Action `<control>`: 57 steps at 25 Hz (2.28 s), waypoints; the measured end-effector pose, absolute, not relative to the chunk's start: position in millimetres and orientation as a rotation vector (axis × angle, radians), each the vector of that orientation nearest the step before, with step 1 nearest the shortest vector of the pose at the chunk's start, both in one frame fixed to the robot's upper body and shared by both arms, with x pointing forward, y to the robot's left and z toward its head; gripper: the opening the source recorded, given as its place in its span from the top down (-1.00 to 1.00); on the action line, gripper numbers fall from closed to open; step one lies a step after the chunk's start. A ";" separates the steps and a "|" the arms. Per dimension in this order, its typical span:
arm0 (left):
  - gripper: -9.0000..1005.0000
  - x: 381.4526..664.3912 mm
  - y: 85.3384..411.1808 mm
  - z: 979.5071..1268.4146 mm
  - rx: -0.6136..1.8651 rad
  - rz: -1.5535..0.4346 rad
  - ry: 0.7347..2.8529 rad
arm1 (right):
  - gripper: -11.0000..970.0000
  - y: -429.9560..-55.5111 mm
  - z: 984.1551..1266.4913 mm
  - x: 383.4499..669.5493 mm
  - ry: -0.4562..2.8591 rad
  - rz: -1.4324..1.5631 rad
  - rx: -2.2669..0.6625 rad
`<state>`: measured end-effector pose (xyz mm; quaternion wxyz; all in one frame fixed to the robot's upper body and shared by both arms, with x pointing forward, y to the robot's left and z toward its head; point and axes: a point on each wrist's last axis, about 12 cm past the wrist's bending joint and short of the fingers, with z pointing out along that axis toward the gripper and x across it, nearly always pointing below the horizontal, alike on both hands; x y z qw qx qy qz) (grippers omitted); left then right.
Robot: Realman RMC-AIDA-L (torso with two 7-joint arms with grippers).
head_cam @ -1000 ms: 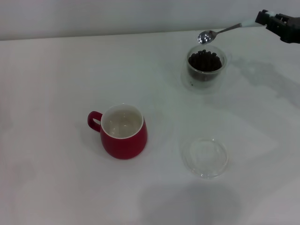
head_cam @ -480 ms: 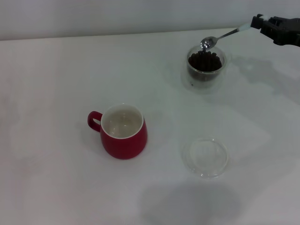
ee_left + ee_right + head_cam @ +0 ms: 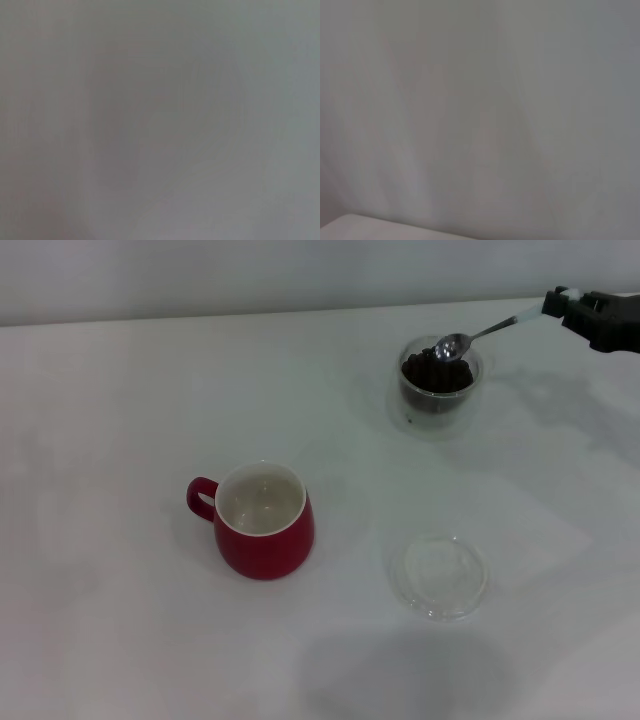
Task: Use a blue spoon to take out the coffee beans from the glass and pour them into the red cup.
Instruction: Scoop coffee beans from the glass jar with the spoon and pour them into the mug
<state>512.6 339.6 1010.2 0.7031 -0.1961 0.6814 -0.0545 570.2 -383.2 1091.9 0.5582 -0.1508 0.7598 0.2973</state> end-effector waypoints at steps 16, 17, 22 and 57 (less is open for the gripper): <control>-0.42 517.0 340.2 1013.3 -0.414 -0.109 1.512 | 0.67 -378.7 1080.3 561.4 1.821 0.718 -0.337; -0.42 517.0 340.3 1013.3 -0.414 -0.109 1.512 | 0.67 -378.0 1079.9 561.2 1.821 0.722 -0.337; -0.42 518.6 341.6 1014.8 -0.407 -0.103 1.508 | 0.67 -376.1 1077.0 560.5 1.843 0.731 -0.333; -0.42 521.4 340.3 1021.1 -0.406 -0.115 1.460 | 0.67 -383.8 1100.9 588.6 2.045 0.906 -0.134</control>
